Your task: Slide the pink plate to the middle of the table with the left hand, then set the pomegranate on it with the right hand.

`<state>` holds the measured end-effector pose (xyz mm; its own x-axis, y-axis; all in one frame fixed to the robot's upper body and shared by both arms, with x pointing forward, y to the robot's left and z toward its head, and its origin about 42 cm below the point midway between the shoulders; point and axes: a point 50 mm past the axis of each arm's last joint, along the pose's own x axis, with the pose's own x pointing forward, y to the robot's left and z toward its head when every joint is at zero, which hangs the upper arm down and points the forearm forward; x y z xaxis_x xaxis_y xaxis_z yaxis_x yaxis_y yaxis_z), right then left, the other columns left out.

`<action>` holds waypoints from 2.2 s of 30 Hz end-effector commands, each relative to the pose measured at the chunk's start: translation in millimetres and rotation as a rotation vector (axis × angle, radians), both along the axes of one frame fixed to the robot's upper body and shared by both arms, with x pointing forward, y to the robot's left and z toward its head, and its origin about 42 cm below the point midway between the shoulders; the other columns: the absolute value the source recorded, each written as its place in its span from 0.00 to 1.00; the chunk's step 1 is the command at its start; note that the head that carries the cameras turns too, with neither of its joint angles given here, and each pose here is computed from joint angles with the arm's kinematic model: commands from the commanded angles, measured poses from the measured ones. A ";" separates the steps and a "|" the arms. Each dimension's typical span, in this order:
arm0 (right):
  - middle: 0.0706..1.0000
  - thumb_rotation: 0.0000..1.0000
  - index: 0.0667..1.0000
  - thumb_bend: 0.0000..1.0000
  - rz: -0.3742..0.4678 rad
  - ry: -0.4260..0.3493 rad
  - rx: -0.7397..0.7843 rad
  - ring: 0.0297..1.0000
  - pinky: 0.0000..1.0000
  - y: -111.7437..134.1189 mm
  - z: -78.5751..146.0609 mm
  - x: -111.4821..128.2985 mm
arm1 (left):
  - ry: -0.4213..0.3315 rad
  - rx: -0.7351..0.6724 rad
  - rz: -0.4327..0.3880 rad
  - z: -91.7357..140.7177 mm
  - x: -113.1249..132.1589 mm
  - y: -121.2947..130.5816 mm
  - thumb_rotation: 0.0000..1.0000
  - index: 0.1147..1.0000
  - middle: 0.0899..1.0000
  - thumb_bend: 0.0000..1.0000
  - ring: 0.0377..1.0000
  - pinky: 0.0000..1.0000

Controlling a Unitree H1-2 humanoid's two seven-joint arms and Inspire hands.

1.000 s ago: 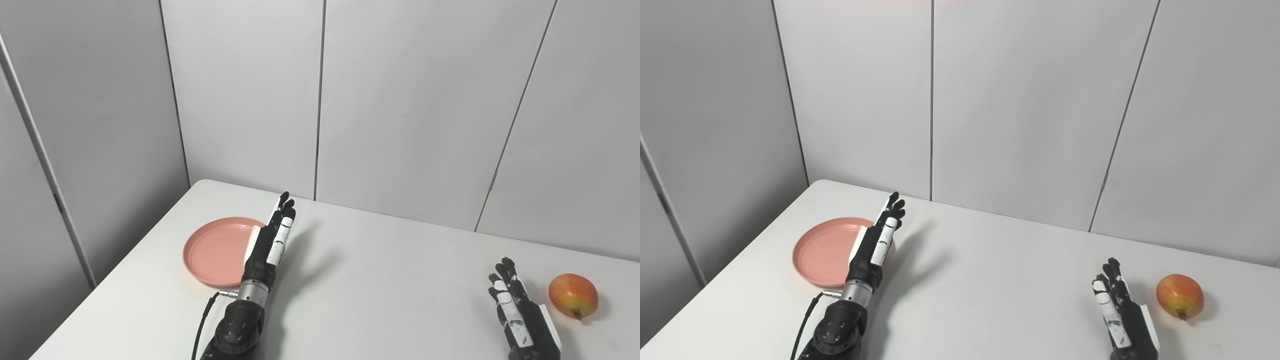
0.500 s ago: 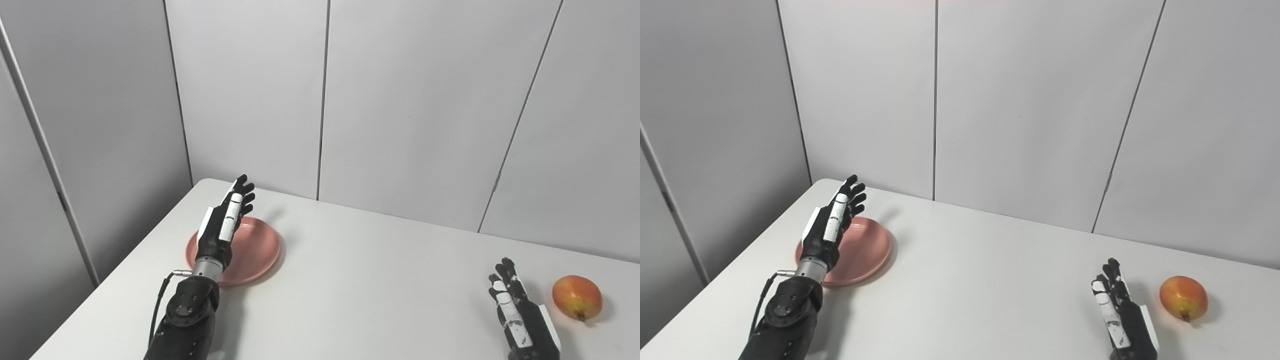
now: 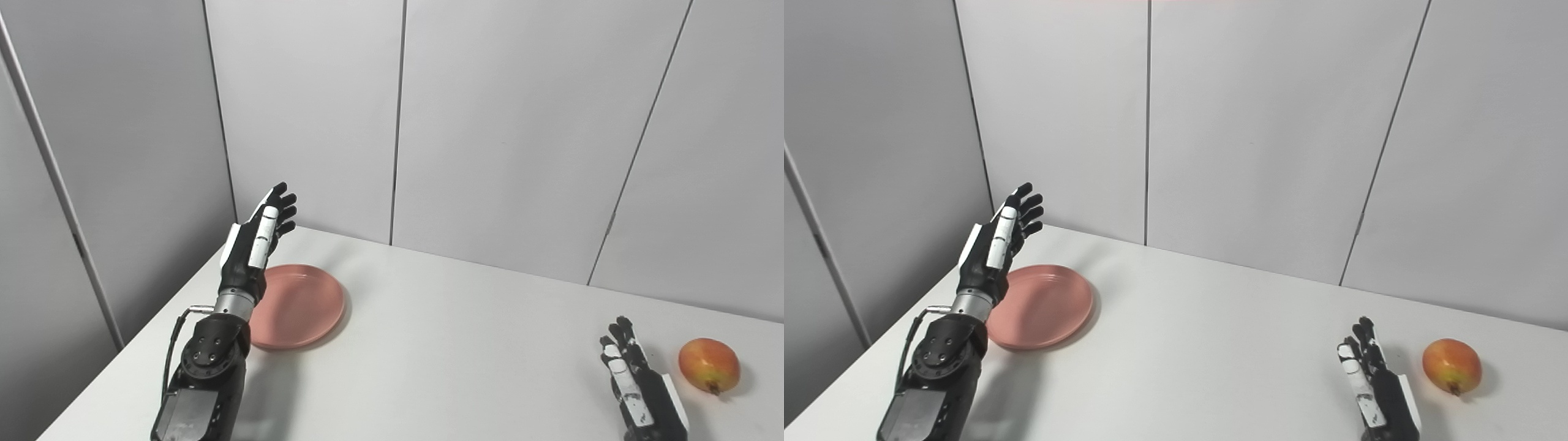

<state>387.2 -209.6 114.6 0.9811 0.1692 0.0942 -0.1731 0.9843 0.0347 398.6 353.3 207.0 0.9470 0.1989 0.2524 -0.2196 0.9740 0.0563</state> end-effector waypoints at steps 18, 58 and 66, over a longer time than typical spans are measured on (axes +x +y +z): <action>0.98 0.75 1.00 0.51 -0.012 -0.064 0.013 0.95 1.00 -7.3 8.5 3.7 | -0.011 0.126 0.076 10.6 5.3 60.3 1.00 0.84 0.84 0.60 0.85 0.84; 0.97 0.75 1.00 0.52 -0.018 -0.070 0.010 0.95 1.00 -5.3 12.3 5.7 | 0.110 0.046 0.013 -46.0 30.1 61.1 1.00 0.85 0.85 0.64 0.87 0.87; 0.98 0.74 1.00 0.51 -0.015 -0.072 0.016 0.95 1.00 -6.0 12.6 5.4 | 0.123 0.030 0.001 -48.1 31.9 56.5 1.00 0.86 0.87 0.64 0.88 0.87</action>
<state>388.5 -213.6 115.3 0.9823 0.1566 0.1028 -0.1617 0.9858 0.0442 410.1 412.6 125.3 0.9754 0.2156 0.0457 -0.2195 0.9688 0.1154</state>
